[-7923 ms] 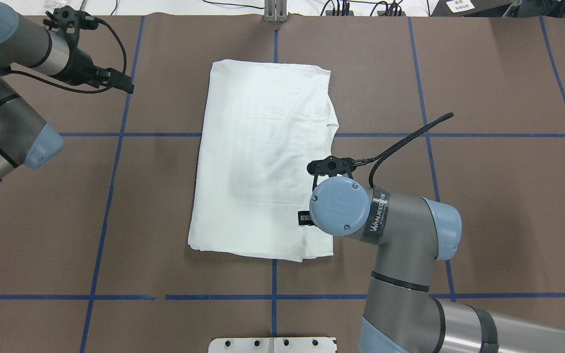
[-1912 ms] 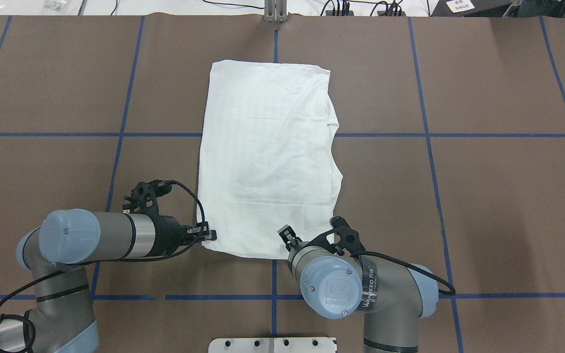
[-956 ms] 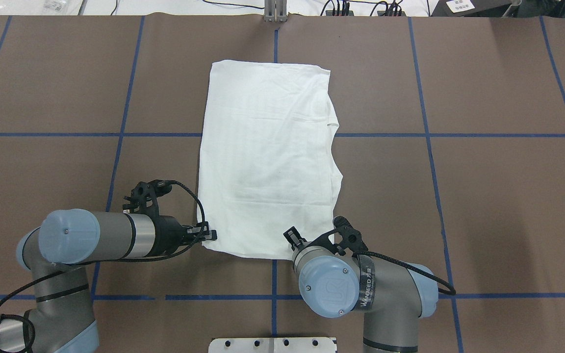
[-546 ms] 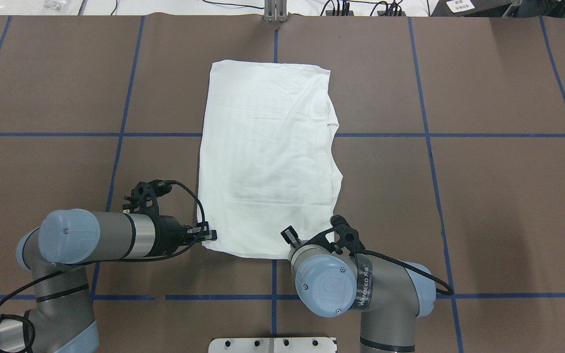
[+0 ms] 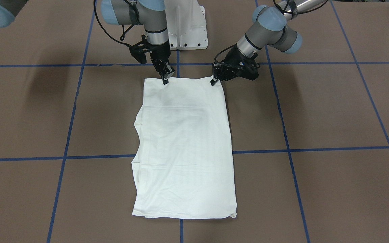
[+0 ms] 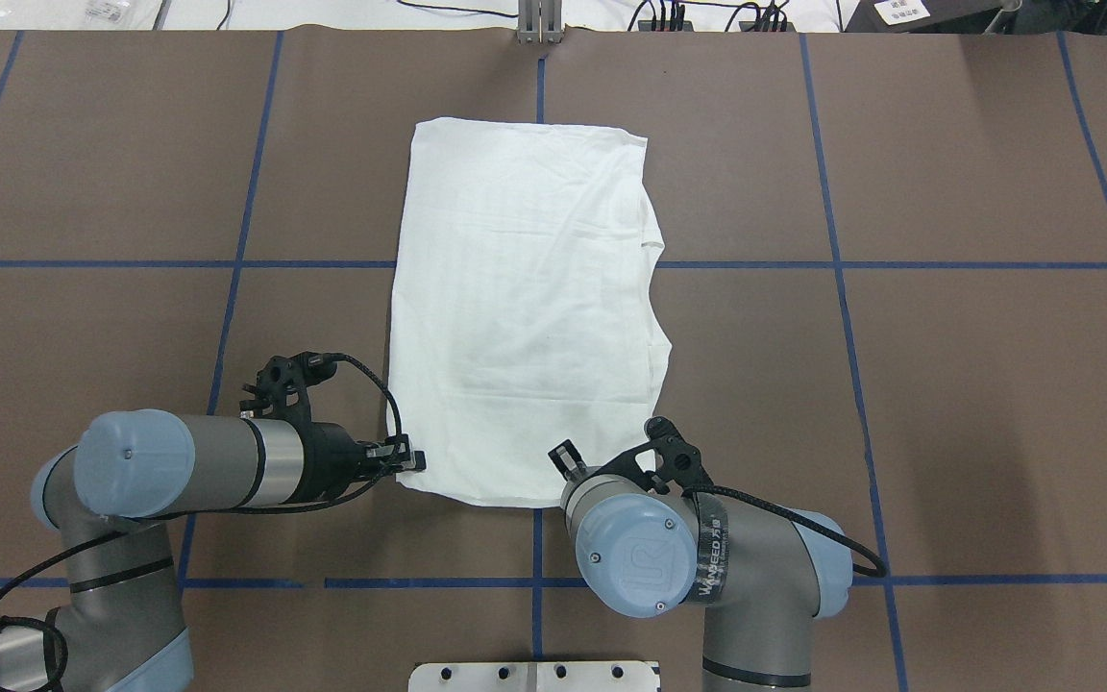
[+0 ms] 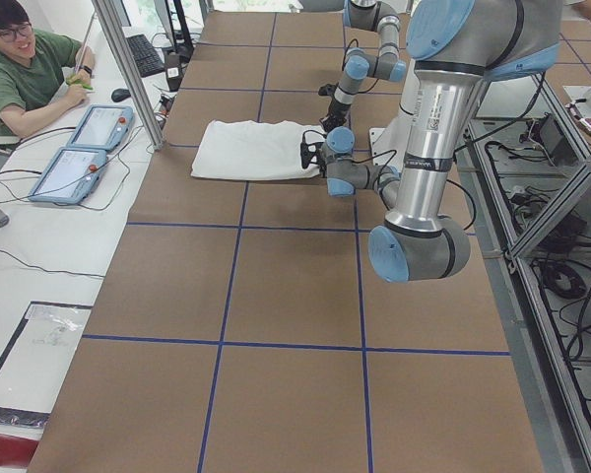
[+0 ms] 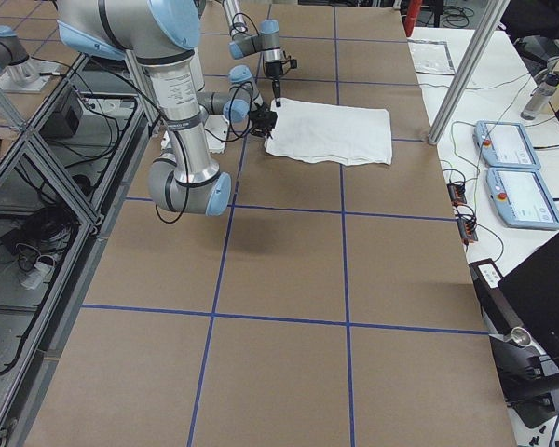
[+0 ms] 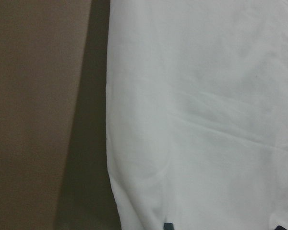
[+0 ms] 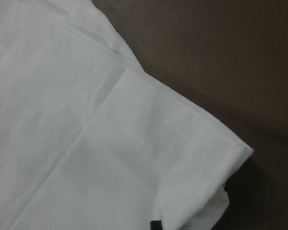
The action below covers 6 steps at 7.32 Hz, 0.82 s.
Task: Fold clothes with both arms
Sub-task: 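Lift the near edge with both grippers and fold it toward the far edge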
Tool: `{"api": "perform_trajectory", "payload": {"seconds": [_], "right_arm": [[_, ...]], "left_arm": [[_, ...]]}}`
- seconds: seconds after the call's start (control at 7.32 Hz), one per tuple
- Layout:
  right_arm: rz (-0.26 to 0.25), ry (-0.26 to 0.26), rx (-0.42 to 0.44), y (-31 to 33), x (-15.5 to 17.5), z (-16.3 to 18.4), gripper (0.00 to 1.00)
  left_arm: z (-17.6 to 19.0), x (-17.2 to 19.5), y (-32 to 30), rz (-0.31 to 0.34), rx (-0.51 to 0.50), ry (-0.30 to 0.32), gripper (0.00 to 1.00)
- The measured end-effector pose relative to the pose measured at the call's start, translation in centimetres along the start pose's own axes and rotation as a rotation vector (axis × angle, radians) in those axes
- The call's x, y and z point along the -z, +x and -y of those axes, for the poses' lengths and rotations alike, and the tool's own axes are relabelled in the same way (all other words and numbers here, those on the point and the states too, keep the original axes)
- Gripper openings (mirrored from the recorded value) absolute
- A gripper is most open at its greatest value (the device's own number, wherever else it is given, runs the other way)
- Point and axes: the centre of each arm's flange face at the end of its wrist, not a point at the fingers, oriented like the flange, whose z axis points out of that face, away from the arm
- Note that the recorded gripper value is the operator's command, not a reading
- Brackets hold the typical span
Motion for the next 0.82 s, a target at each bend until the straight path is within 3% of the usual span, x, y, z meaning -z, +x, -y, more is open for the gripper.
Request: {"api": "perform_trajectory", "payload": {"seconds": [0.27, 0.55, 0.82], "right_arm": [[-0.007, 0.0, 0.005, -0.3, 3.0, 0.5, 0.0], [-0.025, -0.02, 0.026, 0.4, 9.2, 0.1, 0.0], [-0.038, -0.048, 0.048, 1.2, 14.8, -0.3, 0.0]], "left_arm": [[-0.4, 2.3, 1.8, -0.043, -0.007, -0.008, 0.0], [-1.5, 6.4, 3.5, -0.087, -0.004, -0.017, 0.0], [-3.0, 11.5, 6.6, -0.077, 0.012, -0.064, 0.0]]}}
